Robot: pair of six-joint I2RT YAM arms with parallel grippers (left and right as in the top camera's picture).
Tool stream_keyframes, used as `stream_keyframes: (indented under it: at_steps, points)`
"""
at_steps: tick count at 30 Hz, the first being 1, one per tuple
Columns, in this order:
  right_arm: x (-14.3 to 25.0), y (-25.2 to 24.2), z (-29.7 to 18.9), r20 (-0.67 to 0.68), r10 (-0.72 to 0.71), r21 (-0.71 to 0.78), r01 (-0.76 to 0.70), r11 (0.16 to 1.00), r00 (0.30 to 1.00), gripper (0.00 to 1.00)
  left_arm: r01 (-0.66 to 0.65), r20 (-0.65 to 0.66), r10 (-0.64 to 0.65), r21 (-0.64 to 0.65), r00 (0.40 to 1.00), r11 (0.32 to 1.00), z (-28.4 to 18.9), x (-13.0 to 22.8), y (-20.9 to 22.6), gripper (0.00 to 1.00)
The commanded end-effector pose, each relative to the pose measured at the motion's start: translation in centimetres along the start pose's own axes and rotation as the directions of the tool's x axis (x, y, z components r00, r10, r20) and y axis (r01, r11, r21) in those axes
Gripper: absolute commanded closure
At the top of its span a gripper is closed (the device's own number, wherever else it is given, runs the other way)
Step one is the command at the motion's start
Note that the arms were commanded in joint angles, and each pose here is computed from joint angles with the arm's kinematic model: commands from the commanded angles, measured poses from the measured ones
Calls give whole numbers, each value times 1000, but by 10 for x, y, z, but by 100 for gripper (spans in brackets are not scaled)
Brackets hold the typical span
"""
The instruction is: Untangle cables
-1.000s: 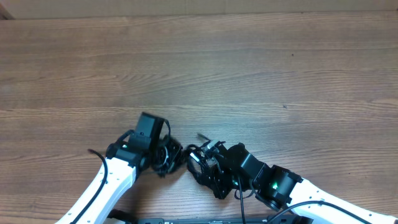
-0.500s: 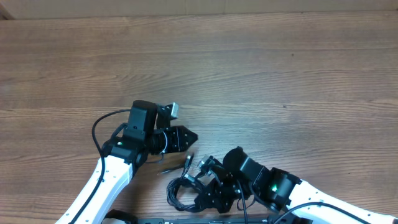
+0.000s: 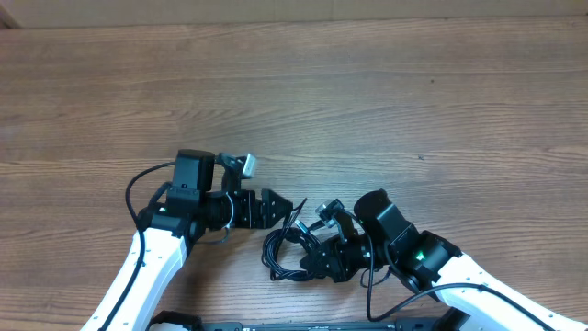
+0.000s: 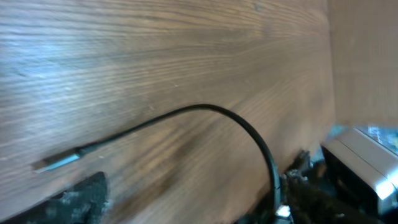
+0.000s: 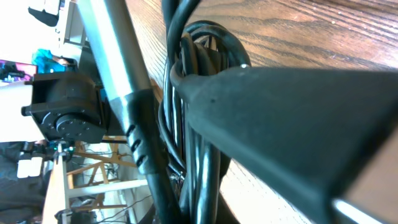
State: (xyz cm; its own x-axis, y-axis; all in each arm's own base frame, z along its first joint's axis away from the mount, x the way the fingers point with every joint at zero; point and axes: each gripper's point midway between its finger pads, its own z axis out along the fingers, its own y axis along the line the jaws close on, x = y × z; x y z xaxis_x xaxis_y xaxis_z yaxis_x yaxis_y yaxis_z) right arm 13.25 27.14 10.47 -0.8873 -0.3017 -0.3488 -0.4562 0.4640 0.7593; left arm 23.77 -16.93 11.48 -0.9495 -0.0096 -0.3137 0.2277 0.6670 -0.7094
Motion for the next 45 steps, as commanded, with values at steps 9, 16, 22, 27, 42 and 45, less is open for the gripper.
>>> stream_keyframes:
  at_steps: [9,16,22,27,42,45]
  points:
    - [-16,-25,-21,76,99,50,-103,993,992,96,-65,-90,60,-62,994,996,-2,24,13,10]
    - [-25,-55,-38,149,186,125,-205,971,971,96,256,47,-253,-289,966,922,-9,13,51,10]
    - [-24,-42,-36,122,187,54,-194,979,975,96,152,-30,-159,-178,987,972,-1,18,27,14]
    - [-39,-24,-38,151,136,-31,-133,991,979,96,158,-47,-168,-164,985,974,2,22,21,12]
    - [-41,-10,-39,142,89,-98,-75,992,986,96,-36,-82,34,-15,996,999,14,21,-14,20]
    - [-41,-10,-39,141,90,-99,-76,992,986,96,-71,-98,70,-3,993,997,18,25,-19,21]
